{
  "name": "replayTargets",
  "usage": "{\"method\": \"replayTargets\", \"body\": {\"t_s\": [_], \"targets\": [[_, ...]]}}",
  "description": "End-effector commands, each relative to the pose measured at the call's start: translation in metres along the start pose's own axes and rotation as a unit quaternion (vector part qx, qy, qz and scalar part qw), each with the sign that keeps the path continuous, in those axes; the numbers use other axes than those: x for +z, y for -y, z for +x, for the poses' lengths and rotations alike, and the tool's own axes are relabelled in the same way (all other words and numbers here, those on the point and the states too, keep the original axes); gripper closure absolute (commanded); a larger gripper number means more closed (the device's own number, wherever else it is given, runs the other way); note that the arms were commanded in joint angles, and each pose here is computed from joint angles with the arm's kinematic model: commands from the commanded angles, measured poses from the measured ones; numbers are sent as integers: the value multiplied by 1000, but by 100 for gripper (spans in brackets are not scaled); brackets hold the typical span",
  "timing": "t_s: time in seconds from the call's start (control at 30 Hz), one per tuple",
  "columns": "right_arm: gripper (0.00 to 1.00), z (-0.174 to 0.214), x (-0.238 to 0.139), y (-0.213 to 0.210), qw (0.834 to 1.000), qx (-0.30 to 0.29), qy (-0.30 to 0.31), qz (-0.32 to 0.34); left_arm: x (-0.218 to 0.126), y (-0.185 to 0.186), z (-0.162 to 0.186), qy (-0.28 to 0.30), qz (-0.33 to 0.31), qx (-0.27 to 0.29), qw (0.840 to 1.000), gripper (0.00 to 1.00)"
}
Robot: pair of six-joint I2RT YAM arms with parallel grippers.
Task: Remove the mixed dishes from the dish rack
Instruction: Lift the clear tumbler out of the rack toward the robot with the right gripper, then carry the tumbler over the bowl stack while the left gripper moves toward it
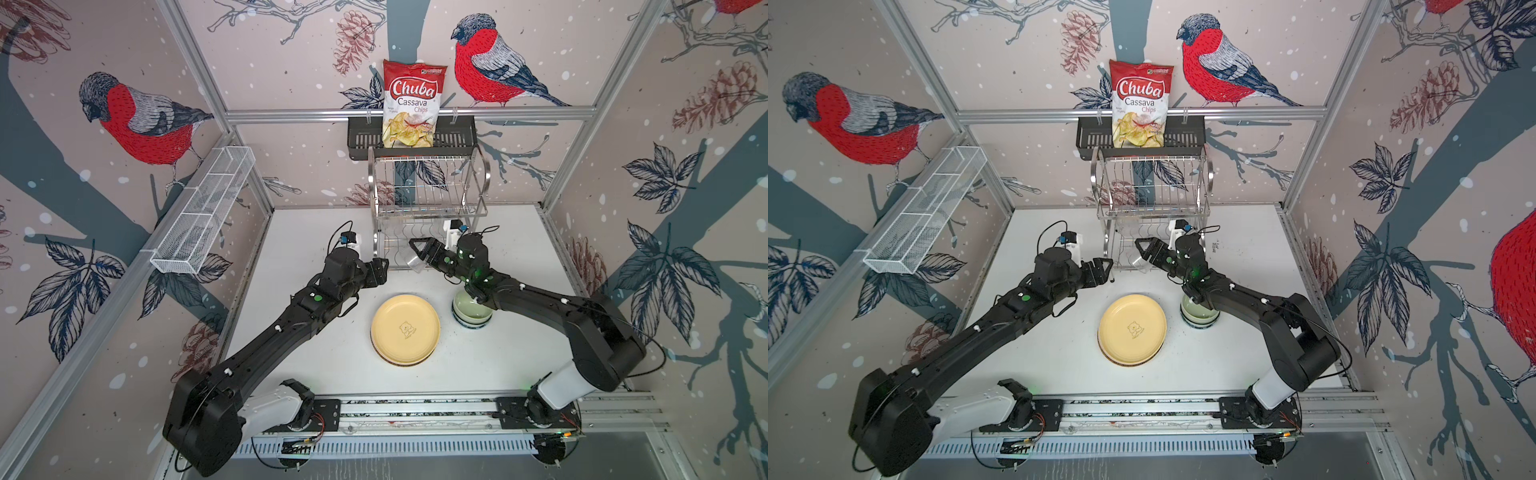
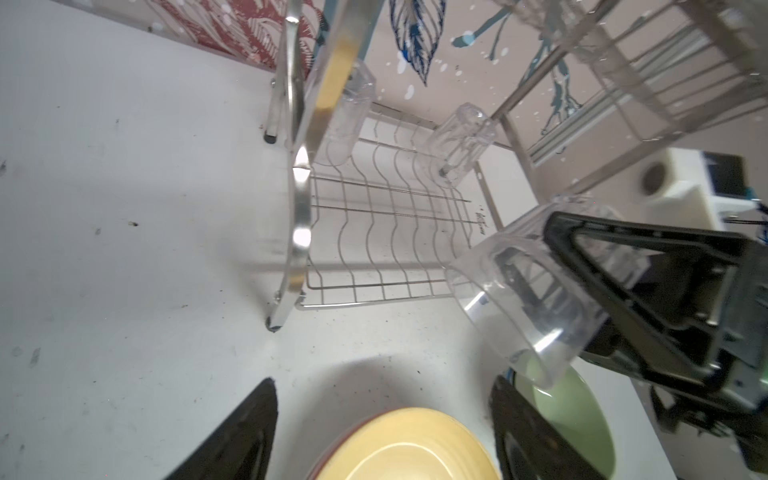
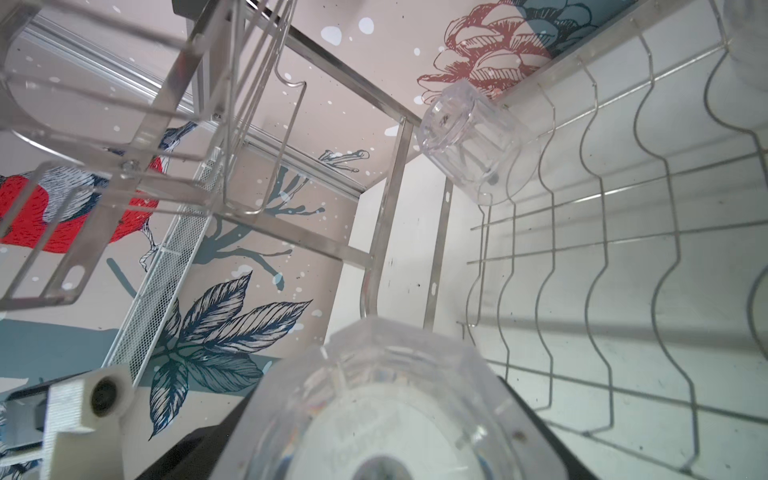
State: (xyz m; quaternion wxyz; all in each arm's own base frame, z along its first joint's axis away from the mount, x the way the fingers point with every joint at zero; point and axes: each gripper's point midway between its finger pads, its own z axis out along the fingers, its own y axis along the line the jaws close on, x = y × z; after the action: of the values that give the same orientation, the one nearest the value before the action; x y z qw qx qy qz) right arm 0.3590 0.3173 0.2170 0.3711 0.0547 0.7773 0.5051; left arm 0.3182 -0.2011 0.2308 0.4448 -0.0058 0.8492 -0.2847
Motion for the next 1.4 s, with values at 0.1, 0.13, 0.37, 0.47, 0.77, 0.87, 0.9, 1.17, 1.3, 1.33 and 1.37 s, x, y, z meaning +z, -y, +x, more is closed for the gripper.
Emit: {"method": "replayTargets", "body": {"t_s": [0.1,0.13,0.37,0.47,0.77,0.87,0.9,1.17,1.3,1.33,1.37], "targets": [[84,-9,-26,-20,997,50,41,-48,-19,28,2,7,54,-29,998,16],[84,-8,-29,-20,996,56,43,-52,-21,35,3,6,65,-31,997,15],[84,-3,-44,-21,991,95,48,-80,-21,87,21,-19,129,-27,991,12],[84,-2,-50,-26,989,105,48,-96,-16,106,32,-37,143,-21,989,11],[84,0,-81,-30,983,114,56,-134,0,138,57,-58,165,-5,985,25],[84,-1,-96,-32,984,96,68,-133,5,137,58,-54,160,-3,986,29],[84,0,-101,-32,984,93,71,-131,5,138,58,-51,161,-3,986,32],[83,0,-119,-28,987,79,84,-113,-4,153,51,-38,185,-9,982,37],[83,3,-118,-28,987,82,79,-112,-7,164,55,-38,201,-9,979,38],[83,4,-117,-29,987,82,76,-113,-7,167,57,-38,205,-9,978,38],[83,6,-115,-29,987,84,74,-115,-7,169,57,-39,210,-8,977,38]]}}
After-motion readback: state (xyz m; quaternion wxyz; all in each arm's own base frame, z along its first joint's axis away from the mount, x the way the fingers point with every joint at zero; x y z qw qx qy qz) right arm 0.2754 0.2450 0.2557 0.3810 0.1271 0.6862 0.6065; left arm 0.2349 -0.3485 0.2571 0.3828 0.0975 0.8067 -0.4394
